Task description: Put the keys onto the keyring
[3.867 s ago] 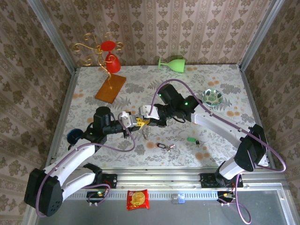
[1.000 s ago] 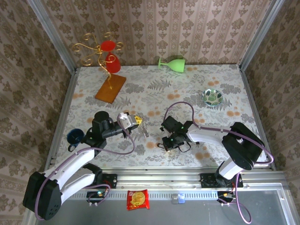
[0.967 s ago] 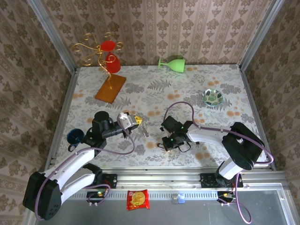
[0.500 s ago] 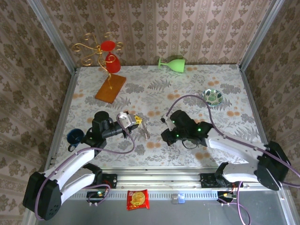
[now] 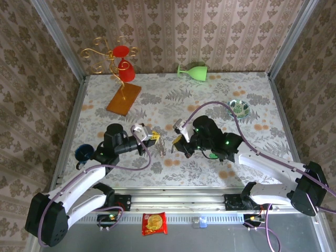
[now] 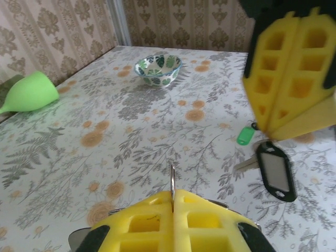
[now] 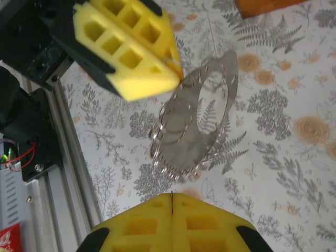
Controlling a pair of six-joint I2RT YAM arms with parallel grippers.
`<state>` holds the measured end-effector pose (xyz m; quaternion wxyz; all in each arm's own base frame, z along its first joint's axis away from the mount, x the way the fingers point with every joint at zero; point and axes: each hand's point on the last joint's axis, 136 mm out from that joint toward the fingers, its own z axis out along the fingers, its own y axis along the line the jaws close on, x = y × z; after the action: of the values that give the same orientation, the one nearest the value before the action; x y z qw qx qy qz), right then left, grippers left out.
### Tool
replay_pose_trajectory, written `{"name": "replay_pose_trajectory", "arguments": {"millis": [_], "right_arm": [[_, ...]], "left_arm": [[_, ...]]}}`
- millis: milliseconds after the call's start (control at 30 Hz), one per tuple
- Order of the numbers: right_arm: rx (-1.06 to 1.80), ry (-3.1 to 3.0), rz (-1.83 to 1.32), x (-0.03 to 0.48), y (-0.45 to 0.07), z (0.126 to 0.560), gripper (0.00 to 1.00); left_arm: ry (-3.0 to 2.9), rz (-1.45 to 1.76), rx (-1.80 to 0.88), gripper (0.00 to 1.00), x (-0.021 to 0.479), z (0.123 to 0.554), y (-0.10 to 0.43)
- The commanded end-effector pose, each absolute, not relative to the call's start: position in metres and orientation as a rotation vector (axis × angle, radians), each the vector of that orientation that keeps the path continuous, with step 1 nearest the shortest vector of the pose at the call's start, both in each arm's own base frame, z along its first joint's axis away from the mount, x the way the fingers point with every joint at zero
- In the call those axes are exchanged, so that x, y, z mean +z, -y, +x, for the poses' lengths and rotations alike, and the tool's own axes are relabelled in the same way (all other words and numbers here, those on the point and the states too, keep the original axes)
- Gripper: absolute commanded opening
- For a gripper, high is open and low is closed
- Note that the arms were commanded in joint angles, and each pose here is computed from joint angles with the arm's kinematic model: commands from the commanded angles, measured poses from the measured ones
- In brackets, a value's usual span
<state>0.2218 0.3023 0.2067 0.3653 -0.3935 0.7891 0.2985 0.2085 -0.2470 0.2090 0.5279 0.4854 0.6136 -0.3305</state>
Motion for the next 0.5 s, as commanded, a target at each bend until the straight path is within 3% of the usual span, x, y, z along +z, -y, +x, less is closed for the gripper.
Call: {"name": "replay_pose_trajectory", "arguments": {"millis": [0, 467], "right_arm": [[0.774, -1.934, -1.038, 0.226, -0.312, 0.231, 0.00], [0.860, -1.883, -1.003, 0.235, -0.330, 0.242, 0.00]], "left_arm": [[-1.405, 1.192, -0.884, 0.00, 0.230, 0.197, 0.256], [-1.374, 1.201, -0.953, 0.00, 0.232, 0.192, 0.262]]}}
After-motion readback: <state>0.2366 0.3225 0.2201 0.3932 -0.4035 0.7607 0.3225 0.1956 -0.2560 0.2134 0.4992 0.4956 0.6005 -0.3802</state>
